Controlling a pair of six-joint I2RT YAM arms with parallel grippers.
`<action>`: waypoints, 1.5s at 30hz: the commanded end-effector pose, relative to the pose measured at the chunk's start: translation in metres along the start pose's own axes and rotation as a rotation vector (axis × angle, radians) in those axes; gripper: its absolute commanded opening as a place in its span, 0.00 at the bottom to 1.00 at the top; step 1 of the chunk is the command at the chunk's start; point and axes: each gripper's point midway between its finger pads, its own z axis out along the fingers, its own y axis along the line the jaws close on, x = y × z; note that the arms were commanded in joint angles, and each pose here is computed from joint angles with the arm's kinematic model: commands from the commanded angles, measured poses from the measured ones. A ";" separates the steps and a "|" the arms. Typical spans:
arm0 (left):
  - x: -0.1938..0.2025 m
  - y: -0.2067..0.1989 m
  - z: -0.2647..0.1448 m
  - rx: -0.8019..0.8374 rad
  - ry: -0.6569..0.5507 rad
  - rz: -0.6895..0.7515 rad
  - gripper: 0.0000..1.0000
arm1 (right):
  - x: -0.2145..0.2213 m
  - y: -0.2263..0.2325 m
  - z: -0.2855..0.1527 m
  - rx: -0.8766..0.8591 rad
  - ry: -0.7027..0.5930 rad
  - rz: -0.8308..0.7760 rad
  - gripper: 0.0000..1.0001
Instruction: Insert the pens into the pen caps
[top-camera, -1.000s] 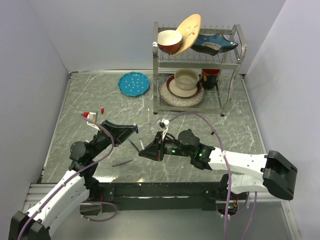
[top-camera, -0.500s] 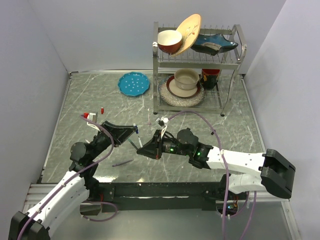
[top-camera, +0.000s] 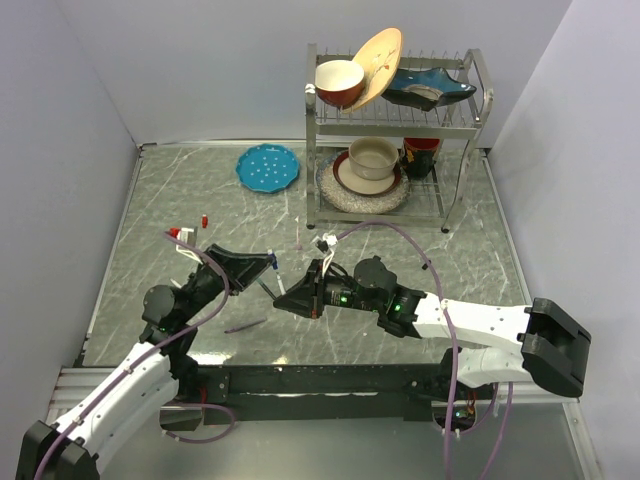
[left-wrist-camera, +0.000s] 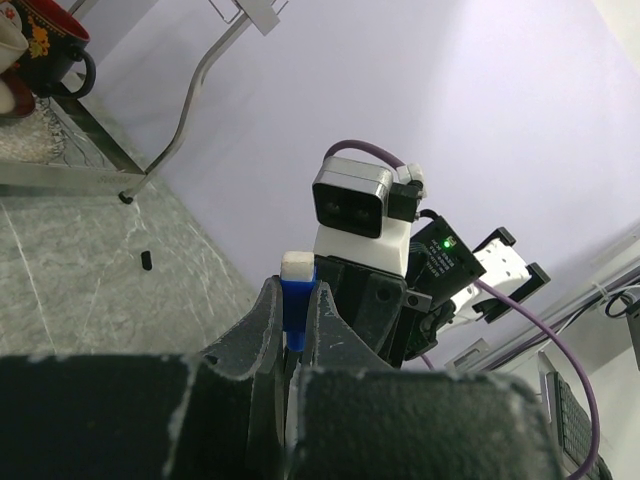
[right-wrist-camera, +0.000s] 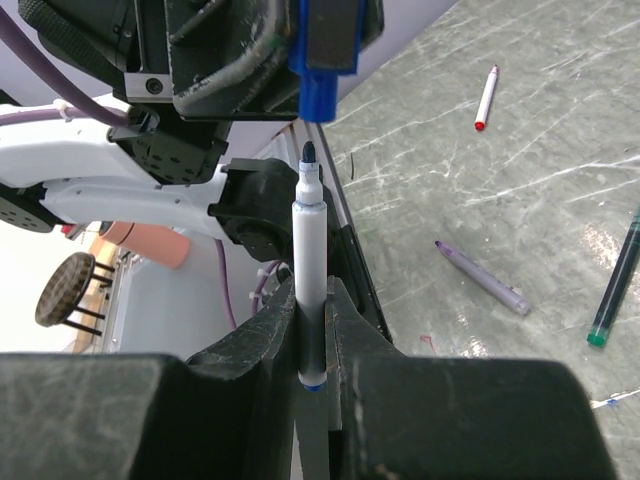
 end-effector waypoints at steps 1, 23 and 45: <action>-0.004 -0.011 0.001 0.048 -0.019 0.006 0.01 | -0.030 0.023 0.005 -0.059 -0.084 -0.028 0.00; 0.029 0.004 -0.015 0.018 0.060 -0.003 0.01 | -0.047 0.012 0.002 0.037 -0.138 -0.022 0.00; -0.001 -0.019 0.002 -0.028 0.031 0.099 0.67 | -0.004 0.013 -0.004 0.026 -0.004 -0.002 0.00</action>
